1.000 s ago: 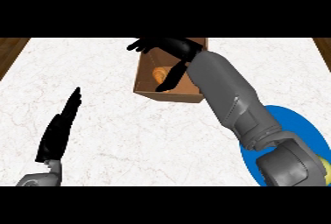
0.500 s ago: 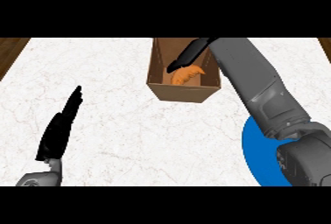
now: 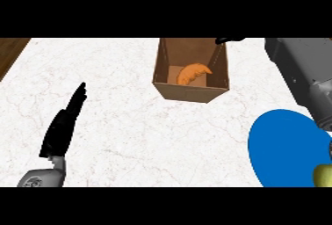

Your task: Pick the croissant from the plate and place it in the cardboard box

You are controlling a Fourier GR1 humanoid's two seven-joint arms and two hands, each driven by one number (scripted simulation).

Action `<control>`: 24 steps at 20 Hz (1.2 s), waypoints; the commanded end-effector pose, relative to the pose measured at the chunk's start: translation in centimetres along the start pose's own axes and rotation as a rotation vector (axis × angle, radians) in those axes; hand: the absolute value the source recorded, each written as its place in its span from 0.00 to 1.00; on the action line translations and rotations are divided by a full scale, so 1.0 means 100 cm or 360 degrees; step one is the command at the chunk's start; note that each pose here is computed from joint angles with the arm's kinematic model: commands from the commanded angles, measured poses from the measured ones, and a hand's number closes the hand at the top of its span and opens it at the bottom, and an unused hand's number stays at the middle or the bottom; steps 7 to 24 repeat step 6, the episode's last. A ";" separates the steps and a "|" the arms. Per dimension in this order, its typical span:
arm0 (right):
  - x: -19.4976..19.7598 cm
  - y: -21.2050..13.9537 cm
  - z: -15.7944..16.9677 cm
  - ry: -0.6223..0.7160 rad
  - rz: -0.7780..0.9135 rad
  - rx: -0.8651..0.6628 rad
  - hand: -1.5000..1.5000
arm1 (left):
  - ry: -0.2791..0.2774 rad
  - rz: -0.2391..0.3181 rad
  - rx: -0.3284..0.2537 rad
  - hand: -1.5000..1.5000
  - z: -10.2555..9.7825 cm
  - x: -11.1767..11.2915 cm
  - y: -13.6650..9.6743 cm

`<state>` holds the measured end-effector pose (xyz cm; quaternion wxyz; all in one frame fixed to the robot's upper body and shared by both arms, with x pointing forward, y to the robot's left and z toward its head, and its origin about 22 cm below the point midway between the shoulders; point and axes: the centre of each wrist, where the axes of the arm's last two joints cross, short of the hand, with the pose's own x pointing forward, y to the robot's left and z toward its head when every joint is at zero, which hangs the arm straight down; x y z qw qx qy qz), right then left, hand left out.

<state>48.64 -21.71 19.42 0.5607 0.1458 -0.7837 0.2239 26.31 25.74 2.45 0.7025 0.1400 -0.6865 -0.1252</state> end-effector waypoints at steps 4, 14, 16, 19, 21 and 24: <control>0.019 -0.065 0.042 -0.0030 0.0014 -0.0094 0.00 | -0.0041 -0.0003 -0.0035 0.50 -0.002 0.005 -0.001; 0.026 -0.074 0.047 -0.0044 0.0051 -0.0077 0.00 | -0.0060 0.0022 -0.0048 0.50 -0.006 0.011 -0.011; 0.026 -0.074 0.047 -0.0044 0.0051 -0.0077 0.00 | -0.0060 0.0022 -0.0048 0.50 -0.006 0.011 -0.011; 0.026 -0.074 0.047 -0.0044 0.0051 -0.0077 0.00 | -0.0060 0.0022 -0.0048 0.50 -0.006 0.011 -0.011; 0.026 -0.074 0.047 -0.0044 0.0051 -0.0077 0.00 | -0.0060 0.0022 -0.0048 0.50 -0.006 0.011 -0.011; 0.026 -0.074 0.047 -0.0044 0.0051 -0.0077 0.00 | -0.0060 0.0022 -0.0048 0.50 -0.006 0.011 -0.011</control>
